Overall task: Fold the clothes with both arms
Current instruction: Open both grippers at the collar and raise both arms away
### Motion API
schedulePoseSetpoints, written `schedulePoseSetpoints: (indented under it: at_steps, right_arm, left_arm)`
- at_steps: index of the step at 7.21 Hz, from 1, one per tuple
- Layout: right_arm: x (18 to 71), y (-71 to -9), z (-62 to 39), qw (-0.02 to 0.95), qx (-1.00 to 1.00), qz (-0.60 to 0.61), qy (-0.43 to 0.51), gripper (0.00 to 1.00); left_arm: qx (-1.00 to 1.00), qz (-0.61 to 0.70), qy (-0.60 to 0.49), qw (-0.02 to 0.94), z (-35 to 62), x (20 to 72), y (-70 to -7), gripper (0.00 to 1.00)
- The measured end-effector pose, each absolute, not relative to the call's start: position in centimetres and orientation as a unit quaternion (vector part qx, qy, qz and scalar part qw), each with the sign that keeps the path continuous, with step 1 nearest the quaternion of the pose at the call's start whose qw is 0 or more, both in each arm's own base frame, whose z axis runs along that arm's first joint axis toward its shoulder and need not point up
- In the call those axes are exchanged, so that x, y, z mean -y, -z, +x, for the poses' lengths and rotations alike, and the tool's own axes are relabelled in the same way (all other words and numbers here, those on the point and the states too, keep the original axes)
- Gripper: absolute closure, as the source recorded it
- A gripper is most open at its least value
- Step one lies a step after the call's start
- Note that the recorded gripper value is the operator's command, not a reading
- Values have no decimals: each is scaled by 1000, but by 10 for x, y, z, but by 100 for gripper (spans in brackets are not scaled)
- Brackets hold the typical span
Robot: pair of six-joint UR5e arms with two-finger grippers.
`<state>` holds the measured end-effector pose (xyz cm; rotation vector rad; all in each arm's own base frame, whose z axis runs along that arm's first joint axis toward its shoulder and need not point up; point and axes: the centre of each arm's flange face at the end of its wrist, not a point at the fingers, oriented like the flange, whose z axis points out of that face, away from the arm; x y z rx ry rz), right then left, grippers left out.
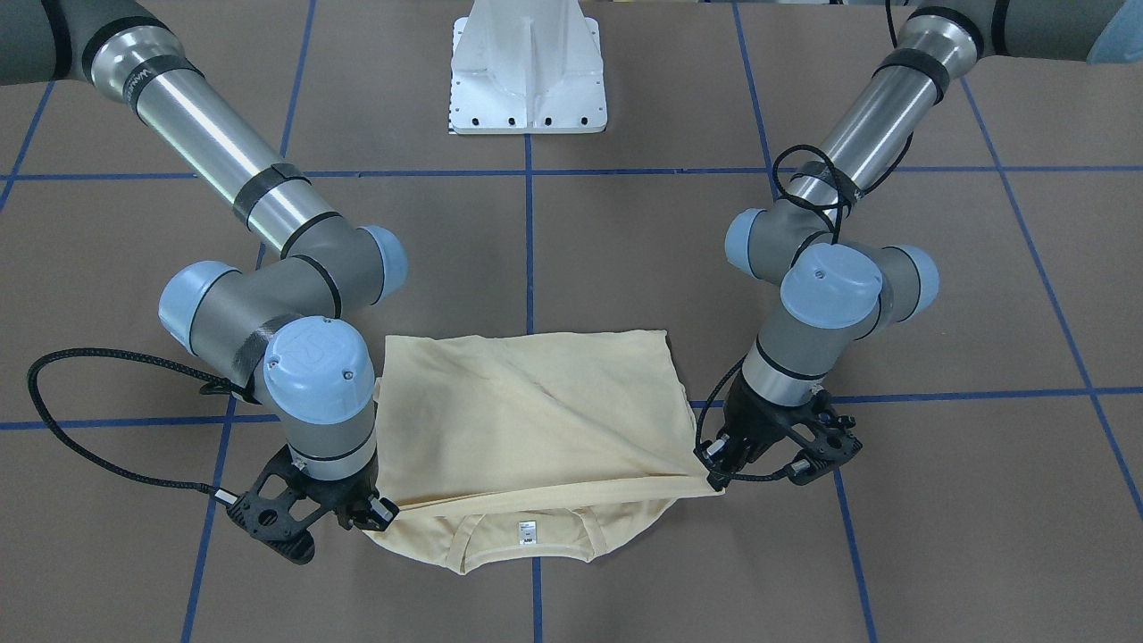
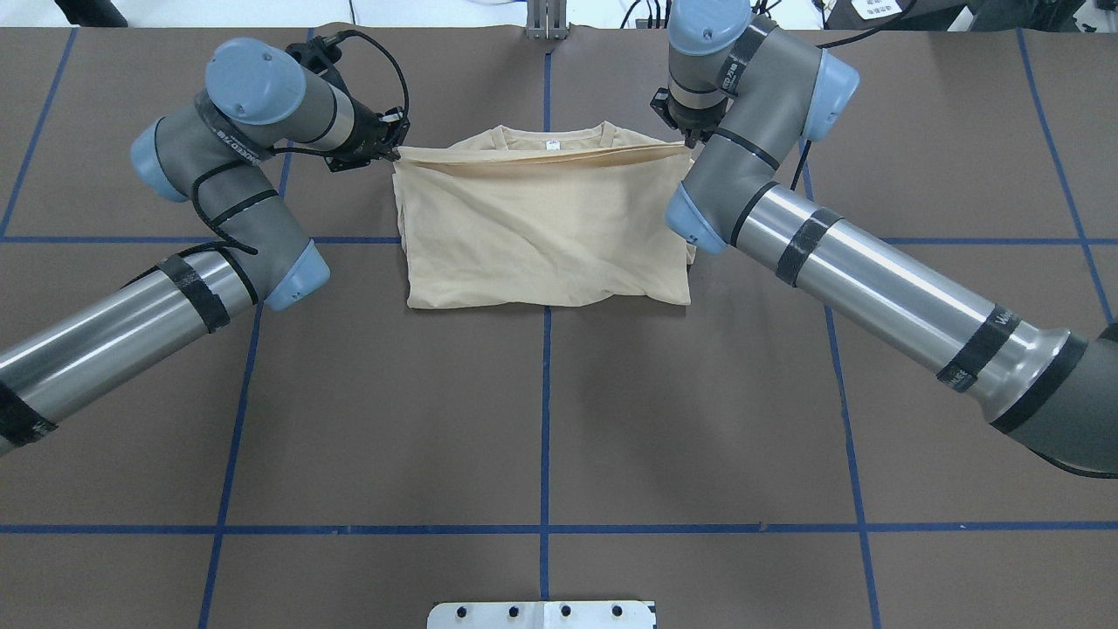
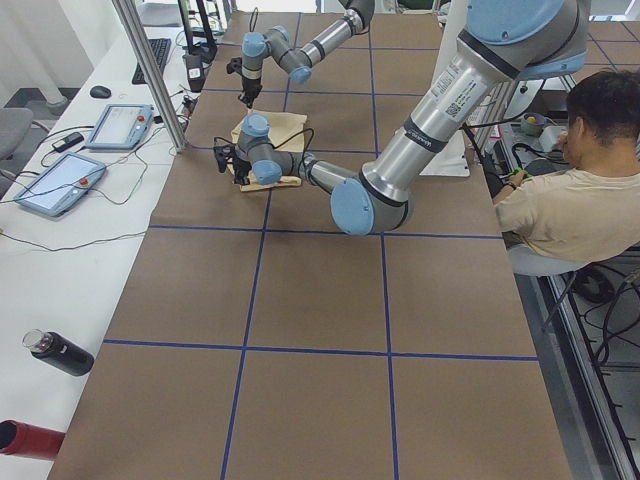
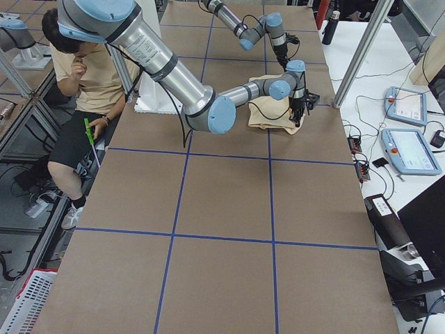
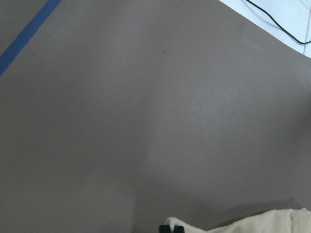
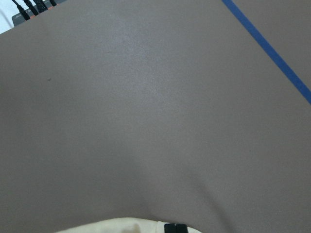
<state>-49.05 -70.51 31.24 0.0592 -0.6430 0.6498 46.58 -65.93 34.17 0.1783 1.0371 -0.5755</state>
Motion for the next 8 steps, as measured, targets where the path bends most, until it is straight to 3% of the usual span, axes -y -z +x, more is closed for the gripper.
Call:
schedulePoseSetpoints:
  at_steps: [1,2,8]
  right_arm:
    - [705,-311,-492,898,310,29,-312,42]
    - [705,-309,-493,898,311,30,-310,10]
    - [700,-290,-476,891,337,41,-302,9]
  left_arm:
    - [-488,84,270,826,467,658,-344,54]
    - [-491,86,269,824,467,658,-347,49]
    - [-530,94,245,806,420,667,-325,42]
